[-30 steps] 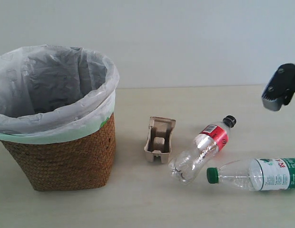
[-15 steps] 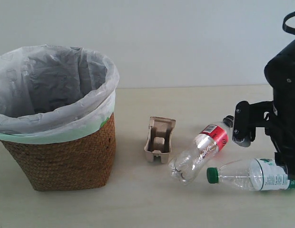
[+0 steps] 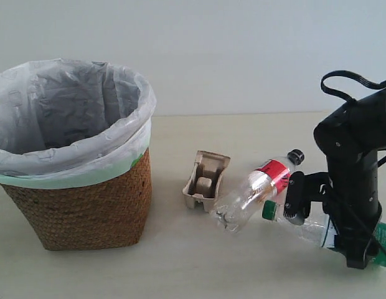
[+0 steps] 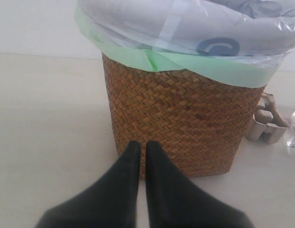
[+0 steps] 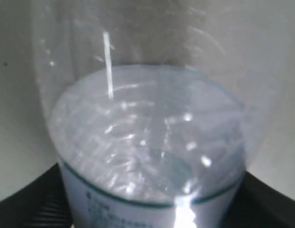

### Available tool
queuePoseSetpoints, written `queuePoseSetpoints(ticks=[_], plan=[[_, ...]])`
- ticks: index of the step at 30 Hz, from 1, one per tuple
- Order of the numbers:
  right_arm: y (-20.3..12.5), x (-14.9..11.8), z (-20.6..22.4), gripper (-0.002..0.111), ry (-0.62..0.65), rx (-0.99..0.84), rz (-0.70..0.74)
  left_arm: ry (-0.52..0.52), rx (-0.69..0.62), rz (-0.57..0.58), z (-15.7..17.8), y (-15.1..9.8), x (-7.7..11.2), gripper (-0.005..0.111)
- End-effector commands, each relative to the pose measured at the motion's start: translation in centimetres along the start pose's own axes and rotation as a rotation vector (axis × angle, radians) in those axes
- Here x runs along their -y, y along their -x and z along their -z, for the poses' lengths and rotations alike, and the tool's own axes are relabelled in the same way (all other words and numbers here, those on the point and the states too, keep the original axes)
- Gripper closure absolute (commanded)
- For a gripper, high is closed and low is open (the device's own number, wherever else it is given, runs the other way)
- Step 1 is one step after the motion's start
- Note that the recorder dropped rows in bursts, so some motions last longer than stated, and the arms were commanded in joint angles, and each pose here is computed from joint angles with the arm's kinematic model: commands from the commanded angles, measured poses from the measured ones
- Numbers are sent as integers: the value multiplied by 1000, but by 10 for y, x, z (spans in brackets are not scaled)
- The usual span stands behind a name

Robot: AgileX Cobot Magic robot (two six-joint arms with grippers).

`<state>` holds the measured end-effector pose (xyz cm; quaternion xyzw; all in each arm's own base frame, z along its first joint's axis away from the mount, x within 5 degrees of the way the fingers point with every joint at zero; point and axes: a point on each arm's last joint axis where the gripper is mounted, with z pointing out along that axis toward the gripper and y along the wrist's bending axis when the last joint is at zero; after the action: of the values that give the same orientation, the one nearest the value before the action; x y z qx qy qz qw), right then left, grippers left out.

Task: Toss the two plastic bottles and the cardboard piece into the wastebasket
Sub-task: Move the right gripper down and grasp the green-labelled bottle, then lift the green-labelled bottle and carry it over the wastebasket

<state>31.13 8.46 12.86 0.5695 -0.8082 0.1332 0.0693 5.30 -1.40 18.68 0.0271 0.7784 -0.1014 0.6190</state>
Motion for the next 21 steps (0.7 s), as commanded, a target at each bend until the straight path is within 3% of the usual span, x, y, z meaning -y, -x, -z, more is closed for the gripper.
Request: queuePoseSetpoints(ticks=[1,3,6,7,10,15,19,21], plan=[[5,-1,-4,51,17,30,-33,3,3,9,0,-1,0,103],[4,-1,-1,66,9,32,-39,3,3,9,0,-1,0,103],[0,1,9,103,-18,37,-69,3,3,9,0,-1,0,103],[-2,2,14,108,-37,40,-87,3,3,9,0,-1,0,103],[-12,8,32,108,-125,50,-157,3,3,9,0,-1,0,103],[-31,20,80,108,-266,99,-401,3,3,9,0,-1,0,103],[-40,24,115,108,-302,210,-592,3,3,9,0,-1,0,103],[-37,23,133,108,-260,356,-740,3,3,9,0,-1,0,103]])
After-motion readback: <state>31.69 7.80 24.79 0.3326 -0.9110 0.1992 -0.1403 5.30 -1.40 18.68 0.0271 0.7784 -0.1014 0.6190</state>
